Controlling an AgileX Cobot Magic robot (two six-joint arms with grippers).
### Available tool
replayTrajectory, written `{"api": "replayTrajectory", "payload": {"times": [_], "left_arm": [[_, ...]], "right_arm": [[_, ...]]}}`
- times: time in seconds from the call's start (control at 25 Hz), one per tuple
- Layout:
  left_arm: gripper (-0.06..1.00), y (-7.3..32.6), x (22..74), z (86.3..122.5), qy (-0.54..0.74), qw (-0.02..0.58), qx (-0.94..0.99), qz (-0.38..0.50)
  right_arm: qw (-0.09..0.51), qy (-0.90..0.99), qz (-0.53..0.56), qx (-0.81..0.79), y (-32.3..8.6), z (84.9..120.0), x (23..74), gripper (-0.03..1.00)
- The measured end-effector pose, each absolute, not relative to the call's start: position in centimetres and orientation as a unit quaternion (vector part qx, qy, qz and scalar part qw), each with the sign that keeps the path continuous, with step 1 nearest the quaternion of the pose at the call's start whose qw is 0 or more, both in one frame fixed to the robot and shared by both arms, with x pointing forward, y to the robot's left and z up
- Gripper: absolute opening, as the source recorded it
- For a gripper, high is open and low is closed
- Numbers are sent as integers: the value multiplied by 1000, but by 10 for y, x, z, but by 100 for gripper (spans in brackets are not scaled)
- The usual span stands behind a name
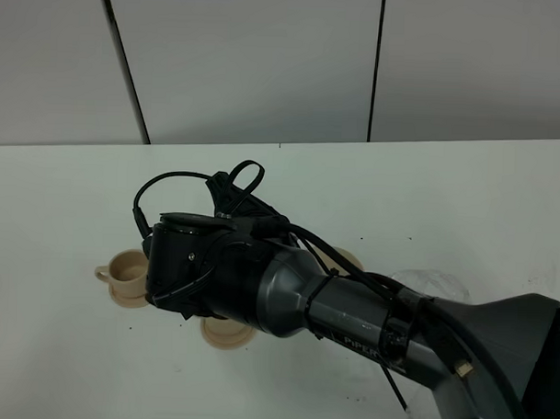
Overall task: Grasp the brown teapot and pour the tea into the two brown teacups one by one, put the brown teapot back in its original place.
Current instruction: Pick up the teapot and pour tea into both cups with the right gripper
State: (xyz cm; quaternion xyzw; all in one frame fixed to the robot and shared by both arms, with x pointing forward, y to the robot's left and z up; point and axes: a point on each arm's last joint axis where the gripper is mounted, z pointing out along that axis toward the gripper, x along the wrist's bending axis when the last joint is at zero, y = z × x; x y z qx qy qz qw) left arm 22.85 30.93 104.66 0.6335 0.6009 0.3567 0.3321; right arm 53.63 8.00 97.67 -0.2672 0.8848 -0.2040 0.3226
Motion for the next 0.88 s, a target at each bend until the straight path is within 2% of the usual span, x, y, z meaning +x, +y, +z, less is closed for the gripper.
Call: {"api": "replayTrajectory", "payload": {"times": [0.88], "left_arm": [[28,309,229,1047,601,332,633,356]], "right_arm": [[314,893,-200,-253,75,975,542,9]]}}
